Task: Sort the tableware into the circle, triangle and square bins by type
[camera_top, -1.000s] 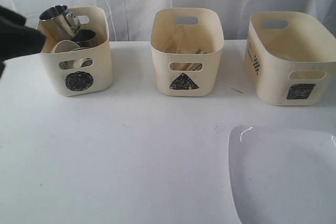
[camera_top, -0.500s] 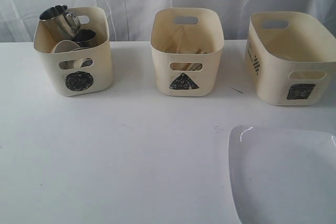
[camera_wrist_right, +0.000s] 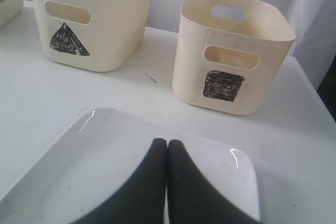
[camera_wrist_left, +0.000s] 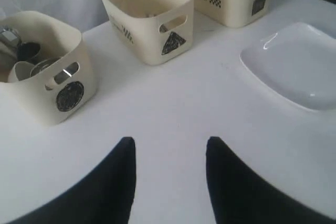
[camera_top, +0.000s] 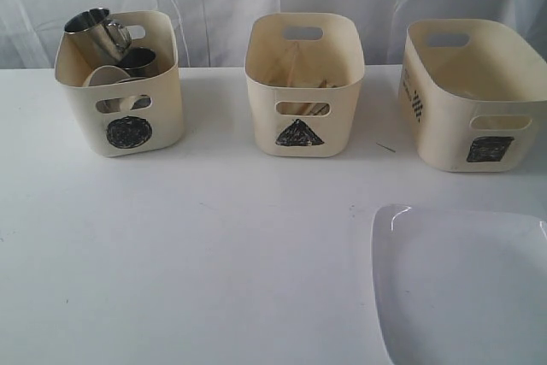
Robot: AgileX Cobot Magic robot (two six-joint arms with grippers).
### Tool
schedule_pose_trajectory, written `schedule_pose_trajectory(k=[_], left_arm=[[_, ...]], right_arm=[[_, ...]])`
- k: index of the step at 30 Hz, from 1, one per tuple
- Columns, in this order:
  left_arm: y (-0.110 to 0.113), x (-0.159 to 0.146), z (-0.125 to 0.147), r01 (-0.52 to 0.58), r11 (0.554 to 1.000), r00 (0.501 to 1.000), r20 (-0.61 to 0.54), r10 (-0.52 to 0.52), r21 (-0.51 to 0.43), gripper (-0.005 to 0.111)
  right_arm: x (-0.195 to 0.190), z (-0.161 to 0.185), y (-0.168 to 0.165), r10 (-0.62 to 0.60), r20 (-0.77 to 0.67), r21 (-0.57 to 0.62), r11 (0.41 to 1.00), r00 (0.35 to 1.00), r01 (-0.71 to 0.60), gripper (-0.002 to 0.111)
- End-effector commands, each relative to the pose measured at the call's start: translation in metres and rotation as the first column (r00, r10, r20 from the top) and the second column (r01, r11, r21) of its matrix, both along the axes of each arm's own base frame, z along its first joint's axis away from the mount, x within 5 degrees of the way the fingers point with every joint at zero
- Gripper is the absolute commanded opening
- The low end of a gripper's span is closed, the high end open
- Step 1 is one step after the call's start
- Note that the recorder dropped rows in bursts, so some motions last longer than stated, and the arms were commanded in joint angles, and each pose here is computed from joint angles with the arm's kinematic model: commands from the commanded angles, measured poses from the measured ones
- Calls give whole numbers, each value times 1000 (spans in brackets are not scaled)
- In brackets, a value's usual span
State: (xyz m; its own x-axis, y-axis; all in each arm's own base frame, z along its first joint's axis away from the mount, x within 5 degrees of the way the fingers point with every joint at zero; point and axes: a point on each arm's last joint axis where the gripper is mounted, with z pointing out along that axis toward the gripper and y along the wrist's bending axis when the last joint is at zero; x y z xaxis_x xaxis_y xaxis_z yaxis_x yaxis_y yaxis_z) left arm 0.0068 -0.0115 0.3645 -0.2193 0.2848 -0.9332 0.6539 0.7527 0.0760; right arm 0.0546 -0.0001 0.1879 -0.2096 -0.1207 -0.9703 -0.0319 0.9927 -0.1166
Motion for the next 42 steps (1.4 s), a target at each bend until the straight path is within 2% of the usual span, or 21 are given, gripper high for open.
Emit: schedule_pose_trajectory(k=[1,3,7,11,15,16,19,21,24,28,35,39,42], left_arm=[[-4,-1,0,25,997,1000,2,-25,-70,48],[-10,7,-8,22,995,1000,21,-20,-102,48],[-23,29,-41,-2,987,997,78,15,-161,48],[-31,45,-82,-31,980,994,93,50,-197,48],[-32,50,-120,-48,976,991,111,73,-214,48],[-31,50,-138,-53,970,986,140,88,-238,48],[-27,46,-161,-55,967,984,153,95,-248,48],[-26,44,-170,-53,965,982,162,97,-256,48],[-24,41,-168,-44,961,978,185,97,-275,48],[-24,37,-181,-48,980,994,87,66,-195,48],[-23,37,-182,-53,982,995,76,68,-184,48],[-18,41,-182,-175,967,978,76,192,-184,48],[-9,45,-182,-335,924,932,77,354,-182,48]], right_arm=[[0,-1,0,3,8,-2,1000,1000,-3,0],[0,-1,0,3,8,-2,1000,1000,-3,0],[0,-1,0,3,8,-2,1000,1000,-3,0],[0,-1,0,3,8,-2,1000,1000,-3,0],[0,-1,0,3,8,-2,1000,1000,-3,0],[0,-1,0,3,8,-2,1000,1000,-3,0],[0,-1,0,3,8,-2,1000,1000,-3,0],[0,-1,0,3,8,-2,1000,1000,-3,0],[0,-1,0,3,8,-2,1000,1000,-3,0],[0,-1,0,3,8,-2,1000,1000,-3,0],[0,-1,0,3,8,-2,1000,1000,-3,0],[0,-1,0,3,8,-2,1000,1000,-3,0],[0,-1,0,3,8,-2,1000,1000,-3,0]])
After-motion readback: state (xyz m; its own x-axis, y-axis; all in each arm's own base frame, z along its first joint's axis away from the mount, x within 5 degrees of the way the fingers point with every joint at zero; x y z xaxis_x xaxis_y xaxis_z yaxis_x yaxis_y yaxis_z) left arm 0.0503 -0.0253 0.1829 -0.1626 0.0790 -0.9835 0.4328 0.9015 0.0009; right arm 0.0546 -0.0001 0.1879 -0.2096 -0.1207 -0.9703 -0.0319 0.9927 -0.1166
